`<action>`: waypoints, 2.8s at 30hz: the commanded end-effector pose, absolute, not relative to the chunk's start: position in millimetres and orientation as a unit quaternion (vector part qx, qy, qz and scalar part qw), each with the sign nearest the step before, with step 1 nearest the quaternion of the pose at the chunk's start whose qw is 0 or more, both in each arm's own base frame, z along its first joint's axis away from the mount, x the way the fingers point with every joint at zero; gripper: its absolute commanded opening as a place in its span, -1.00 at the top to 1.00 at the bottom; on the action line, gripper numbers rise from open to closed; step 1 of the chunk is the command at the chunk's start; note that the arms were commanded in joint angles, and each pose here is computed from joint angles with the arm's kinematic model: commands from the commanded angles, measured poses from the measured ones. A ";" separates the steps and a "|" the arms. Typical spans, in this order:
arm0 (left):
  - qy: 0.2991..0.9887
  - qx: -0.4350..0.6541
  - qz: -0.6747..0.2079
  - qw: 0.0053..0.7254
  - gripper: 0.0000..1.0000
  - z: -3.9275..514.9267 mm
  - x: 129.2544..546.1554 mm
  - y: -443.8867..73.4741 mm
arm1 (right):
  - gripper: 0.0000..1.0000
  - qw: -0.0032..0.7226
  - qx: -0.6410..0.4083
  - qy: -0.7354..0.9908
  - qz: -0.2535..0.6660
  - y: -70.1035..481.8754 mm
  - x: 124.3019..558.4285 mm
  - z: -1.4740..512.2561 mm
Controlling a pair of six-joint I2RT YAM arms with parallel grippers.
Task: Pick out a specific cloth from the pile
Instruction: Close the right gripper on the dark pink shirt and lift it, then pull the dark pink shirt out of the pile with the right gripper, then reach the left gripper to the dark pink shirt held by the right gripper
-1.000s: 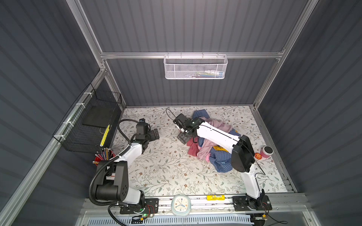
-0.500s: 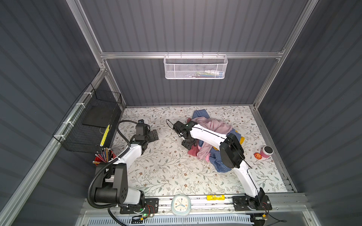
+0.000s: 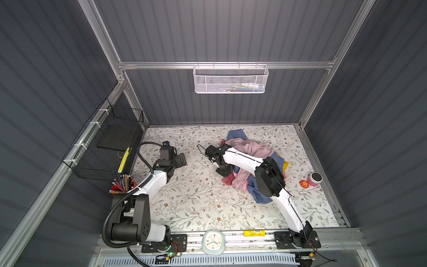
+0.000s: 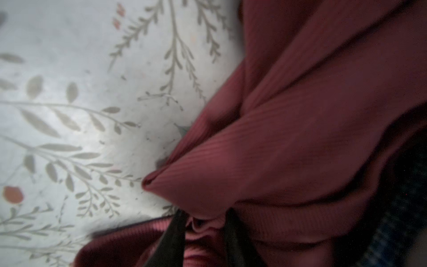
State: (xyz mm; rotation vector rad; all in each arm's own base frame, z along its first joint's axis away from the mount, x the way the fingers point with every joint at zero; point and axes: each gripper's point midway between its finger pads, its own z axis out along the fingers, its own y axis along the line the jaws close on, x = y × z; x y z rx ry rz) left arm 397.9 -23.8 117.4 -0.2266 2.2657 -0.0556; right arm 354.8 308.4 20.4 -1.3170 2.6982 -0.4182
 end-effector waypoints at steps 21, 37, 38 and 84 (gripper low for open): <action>0.908 -0.087 -0.017 0.410 -1.00 113.8 398.5 -22.1 | 1.00 0.373 -0.303 0.877 0.009 321.6 387.2 209.1; 0.910 -0.087 -0.028 0.405 -1.00 108.0 397.0 -25.6 | 1.00 0.579 -0.174 0.776 0.179 284.2 380.5 370.8; 0.910 -0.088 -0.028 0.405 -1.00 107.6 396.7 -25.6 | 1.00 0.586 -0.166 0.770 0.190 280.0 378.5 378.6; 0.810 0.286 -0.383 0.338 -1.00 196.9 353.2 -283.0 | -0.31 0.375 0.075 0.920 0.081 121.7 327.8 184.9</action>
